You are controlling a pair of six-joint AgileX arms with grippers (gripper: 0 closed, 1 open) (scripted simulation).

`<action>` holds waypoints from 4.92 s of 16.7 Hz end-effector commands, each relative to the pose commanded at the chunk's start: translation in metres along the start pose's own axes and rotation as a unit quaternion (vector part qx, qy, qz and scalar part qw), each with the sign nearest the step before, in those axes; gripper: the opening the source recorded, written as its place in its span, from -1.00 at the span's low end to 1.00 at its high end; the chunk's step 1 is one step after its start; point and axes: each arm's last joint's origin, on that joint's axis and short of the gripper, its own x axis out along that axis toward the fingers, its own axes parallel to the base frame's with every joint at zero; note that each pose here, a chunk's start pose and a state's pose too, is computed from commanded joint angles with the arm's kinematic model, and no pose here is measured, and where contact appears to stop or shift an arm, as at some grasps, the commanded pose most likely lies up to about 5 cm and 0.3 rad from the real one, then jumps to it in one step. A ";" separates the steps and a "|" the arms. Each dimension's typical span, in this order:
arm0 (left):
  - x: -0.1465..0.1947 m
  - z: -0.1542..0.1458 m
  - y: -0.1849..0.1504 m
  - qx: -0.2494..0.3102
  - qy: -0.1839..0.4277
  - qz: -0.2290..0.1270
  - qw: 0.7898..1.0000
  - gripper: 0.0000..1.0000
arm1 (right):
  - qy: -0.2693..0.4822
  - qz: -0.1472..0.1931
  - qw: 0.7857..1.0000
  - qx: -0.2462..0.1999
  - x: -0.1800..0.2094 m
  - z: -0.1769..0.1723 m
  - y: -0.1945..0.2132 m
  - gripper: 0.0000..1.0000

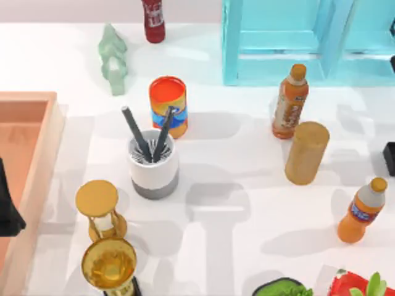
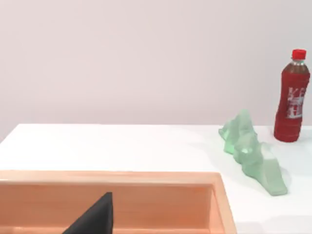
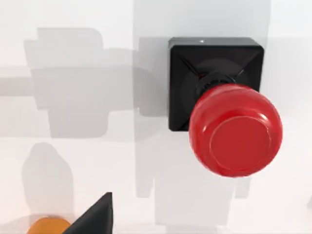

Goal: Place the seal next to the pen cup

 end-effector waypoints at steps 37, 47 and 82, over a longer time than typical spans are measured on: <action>0.000 0.000 0.000 0.000 0.000 0.000 1.000 1.00 | 0.000 0.000 1.000 0.003 0.098 0.000 -0.001 -1.00; 0.000 0.000 0.000 0.000 0.000 0.000 1.000 1.00 | -0.002 0.000 1.000 0.004 -0.005 0.018 0.097 -1.00; 0.000 0.000 0.000 0.000 0.000 0.000 1.000 1.00 | -0.084 -0.001 0.996 0.002 -0.029 -0.084 0.318 -1.00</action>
